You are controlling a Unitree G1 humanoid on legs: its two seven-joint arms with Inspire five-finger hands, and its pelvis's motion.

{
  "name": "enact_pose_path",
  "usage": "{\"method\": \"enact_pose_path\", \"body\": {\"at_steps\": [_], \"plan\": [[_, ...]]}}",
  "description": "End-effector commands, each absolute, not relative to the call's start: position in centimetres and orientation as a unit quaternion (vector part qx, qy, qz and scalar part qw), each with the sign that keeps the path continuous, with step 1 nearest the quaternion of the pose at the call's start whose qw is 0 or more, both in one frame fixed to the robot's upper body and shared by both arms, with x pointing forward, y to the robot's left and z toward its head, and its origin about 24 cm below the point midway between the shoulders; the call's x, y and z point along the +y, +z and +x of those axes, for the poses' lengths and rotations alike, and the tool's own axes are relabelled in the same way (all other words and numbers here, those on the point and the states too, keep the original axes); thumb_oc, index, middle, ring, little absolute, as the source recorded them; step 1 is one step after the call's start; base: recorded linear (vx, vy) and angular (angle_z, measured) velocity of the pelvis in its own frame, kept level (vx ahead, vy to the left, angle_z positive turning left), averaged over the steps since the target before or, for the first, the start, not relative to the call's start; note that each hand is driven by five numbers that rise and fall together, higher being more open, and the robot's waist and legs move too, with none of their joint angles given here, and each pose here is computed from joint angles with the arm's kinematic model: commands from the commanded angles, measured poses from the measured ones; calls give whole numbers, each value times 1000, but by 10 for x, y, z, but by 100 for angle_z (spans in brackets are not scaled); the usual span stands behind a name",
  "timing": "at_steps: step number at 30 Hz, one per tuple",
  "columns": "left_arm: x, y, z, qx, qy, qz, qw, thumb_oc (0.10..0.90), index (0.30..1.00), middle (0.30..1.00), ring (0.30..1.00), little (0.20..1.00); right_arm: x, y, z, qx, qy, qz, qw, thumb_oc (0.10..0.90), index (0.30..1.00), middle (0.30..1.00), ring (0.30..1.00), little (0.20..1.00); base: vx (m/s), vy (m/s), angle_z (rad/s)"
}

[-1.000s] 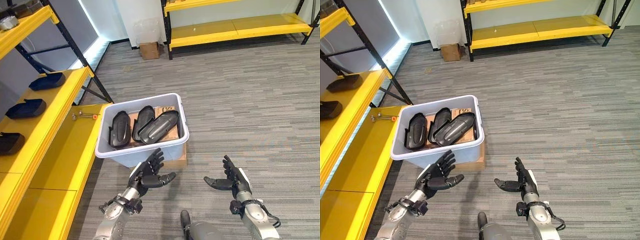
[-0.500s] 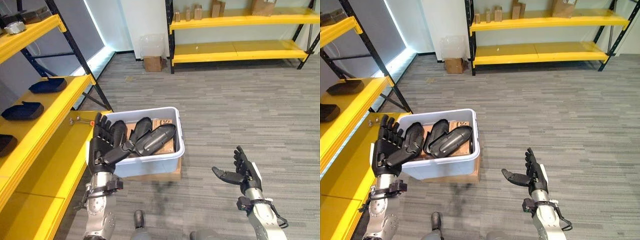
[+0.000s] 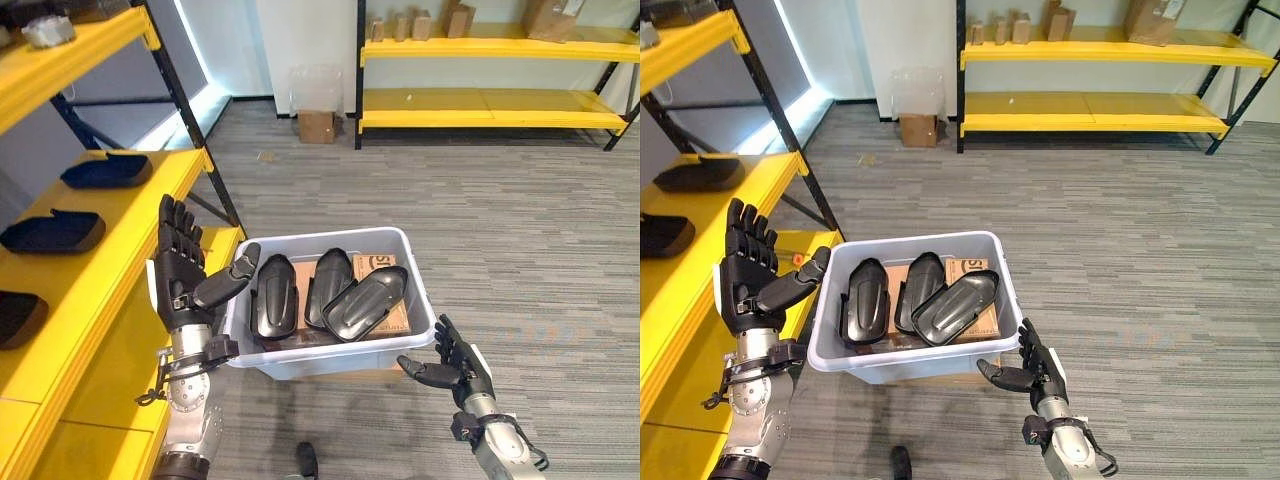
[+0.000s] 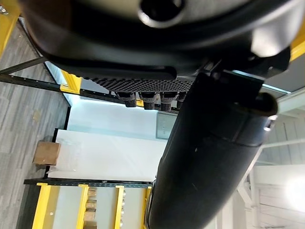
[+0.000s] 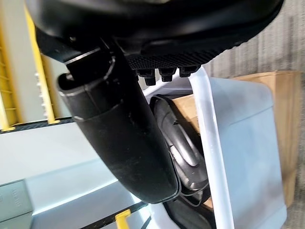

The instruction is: Move parts from the plastic box to the shelf.

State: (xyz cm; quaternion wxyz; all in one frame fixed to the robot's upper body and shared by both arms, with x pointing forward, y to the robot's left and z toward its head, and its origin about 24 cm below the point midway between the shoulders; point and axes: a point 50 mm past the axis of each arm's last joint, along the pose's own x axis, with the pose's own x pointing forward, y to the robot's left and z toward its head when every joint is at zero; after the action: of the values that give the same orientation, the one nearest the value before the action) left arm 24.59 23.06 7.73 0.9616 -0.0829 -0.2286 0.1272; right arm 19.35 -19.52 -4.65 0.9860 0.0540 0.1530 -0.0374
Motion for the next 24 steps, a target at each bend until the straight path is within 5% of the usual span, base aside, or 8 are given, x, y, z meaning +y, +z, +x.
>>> {"method": "enact_pose_path", "body": {"at_steps": [1,12,24], "plan": [[222,131,258,-341,56,-31,938,900,1000,1000,1000,1000,-199,0,229,24,-46,50,997,900,1000,1000,1000,1000,101,43,0],[222,121,256,-298,-7,-14,954,900,1000,1000,1000,1000,-201,5,238,12,-60,41,997,900,1000,1000,1000,1000,120,134,-16],[221,108,252,-266,-7,-24,964,900,1000,1000,1000,1000,-221,27,240,-44,-190,11,981,900,1000,1000,1000,1000,112,218,-39]]}}
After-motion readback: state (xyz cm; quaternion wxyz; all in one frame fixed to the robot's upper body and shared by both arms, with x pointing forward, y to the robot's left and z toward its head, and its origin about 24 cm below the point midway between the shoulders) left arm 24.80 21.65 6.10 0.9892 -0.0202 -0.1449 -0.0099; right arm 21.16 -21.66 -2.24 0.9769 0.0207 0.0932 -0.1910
